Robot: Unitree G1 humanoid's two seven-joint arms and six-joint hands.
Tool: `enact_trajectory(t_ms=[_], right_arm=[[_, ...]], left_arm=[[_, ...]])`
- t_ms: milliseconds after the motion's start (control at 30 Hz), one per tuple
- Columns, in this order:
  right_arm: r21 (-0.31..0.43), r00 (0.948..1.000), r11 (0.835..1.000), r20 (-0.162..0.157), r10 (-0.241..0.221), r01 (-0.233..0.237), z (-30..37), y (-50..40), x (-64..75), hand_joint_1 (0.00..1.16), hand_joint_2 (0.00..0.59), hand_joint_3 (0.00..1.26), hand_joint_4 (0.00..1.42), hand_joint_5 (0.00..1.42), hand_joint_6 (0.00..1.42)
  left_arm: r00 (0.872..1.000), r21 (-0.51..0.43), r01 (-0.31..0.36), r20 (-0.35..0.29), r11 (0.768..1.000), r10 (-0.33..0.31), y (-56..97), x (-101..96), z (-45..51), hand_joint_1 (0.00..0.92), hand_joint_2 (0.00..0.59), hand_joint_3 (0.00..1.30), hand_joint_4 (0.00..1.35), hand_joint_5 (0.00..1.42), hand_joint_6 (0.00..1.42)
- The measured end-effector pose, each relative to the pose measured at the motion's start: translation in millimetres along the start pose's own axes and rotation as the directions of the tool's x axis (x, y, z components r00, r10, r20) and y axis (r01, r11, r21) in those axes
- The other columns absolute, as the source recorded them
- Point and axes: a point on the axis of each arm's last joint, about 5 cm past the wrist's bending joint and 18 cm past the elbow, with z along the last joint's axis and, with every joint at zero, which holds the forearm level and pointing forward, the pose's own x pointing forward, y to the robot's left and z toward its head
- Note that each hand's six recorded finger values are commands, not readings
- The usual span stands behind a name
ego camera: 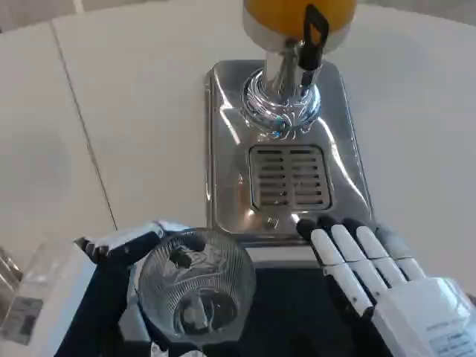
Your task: Grasp the cup under the faucet to collect the drink, then remove the cup.
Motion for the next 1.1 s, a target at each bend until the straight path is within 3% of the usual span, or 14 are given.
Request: enact_trajectory(t_ms=[400,633,767,1100], right_arm=[[0.006,1.0000,1.000,-0.006,-0.005,0.005,0.7,0.2,0.4,0.26,0.525,0.00,0.00,0.00,0.00],[0.018,0.9996,1.000,-0.026,-0.013,0.014,1.8,0.2,0.2,0.26,0.527,0.00,0.00,0.00,0.00],[0.026,0.9987,1.000,-0.048,-0.014,0.016,2.9,-0.7,-2.0,0.26,0.527,0.00,0.00,0.00,0.00],[0.037,0.9959,0.998,-0.080,-0.042,0.045,5.5,-4.5,-3.3,0.27,0.536,0.00,0.00,0.00,0.00]], left_arm=[[1.000,-0.006,-0.015,-0.002,1.000,0.015,-0.9,-0.1,0.8,0.637,0.000,1.18,1.22,1.42,1.42],[0.999,-0.015,-0.028,-0.019,1.000,0.028,-1.9,2.6,-0.1,0.637,0.000,1.18,1.22,1.42,1.42],[0.997,-0.022,-0.063,-0.039,0.998,0.062,-5.1,13.5,-2.9,0.637,0.000,1.18,1.22,1.42,1.42],[0.994,-0.011,-0.074,-0.076,0.997,0.073,-18.4,43.9,-18.2,0.637,0.000,1.18,1.22,1.42,1.42]])
